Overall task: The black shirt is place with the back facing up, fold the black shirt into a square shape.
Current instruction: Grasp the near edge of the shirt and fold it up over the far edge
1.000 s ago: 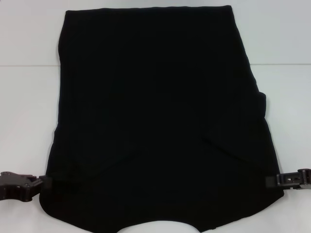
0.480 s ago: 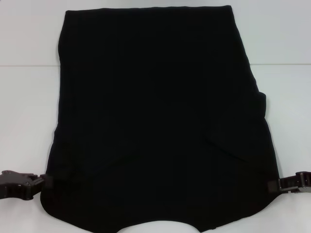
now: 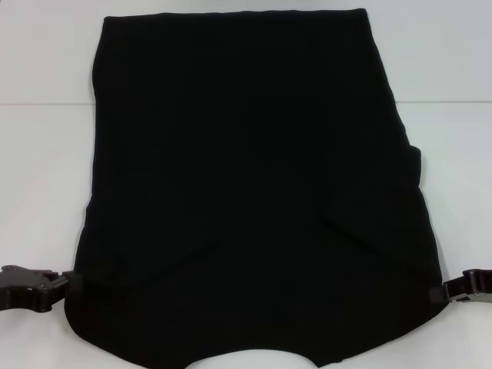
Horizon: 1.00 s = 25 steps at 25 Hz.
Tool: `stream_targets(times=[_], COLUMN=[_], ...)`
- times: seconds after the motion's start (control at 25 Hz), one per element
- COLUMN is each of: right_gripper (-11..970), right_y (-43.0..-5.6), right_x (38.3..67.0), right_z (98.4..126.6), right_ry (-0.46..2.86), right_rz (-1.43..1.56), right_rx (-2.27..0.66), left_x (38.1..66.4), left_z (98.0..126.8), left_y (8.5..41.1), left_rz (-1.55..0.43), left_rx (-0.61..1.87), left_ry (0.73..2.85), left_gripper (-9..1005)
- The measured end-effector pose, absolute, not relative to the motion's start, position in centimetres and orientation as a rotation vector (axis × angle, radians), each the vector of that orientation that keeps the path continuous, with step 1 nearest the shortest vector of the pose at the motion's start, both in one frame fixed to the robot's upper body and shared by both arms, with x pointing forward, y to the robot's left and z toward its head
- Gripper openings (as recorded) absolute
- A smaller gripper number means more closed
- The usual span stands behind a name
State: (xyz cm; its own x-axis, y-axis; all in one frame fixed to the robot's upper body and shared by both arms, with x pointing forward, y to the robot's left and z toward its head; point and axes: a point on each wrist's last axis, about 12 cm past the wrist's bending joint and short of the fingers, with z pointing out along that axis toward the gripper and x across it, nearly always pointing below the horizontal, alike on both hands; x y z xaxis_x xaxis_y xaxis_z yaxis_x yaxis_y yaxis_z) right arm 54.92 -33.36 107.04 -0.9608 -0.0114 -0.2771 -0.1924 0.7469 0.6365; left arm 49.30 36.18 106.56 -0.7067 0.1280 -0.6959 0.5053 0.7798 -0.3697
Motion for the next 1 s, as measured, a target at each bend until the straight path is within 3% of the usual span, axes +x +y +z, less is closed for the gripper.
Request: stream_targets(times=[0.12,0.52,1.0], right_gripper=[67,68,68], right_y=[-33.8,-36.8,-40.0], right_x=[54.6,51.9,45.9], right_z=[106.9,107.0,105.9], right_ry=[2.678,2.568,2.515], right_rz=[1.022,1.081,1.105], right_rx=[-0.147,-0.127,-0.178], left_x=[49.3,46.8,42.3], left_z=[106.7,107.7,107.2], left_y=[36.2,37.3,37.9], left_rz=[-0.736,-0.932,-1.073], left_rx=[0.448,0.321,0.274], left_ry=[2.292,2.209,2.196], left_gripper=[22,22,21])
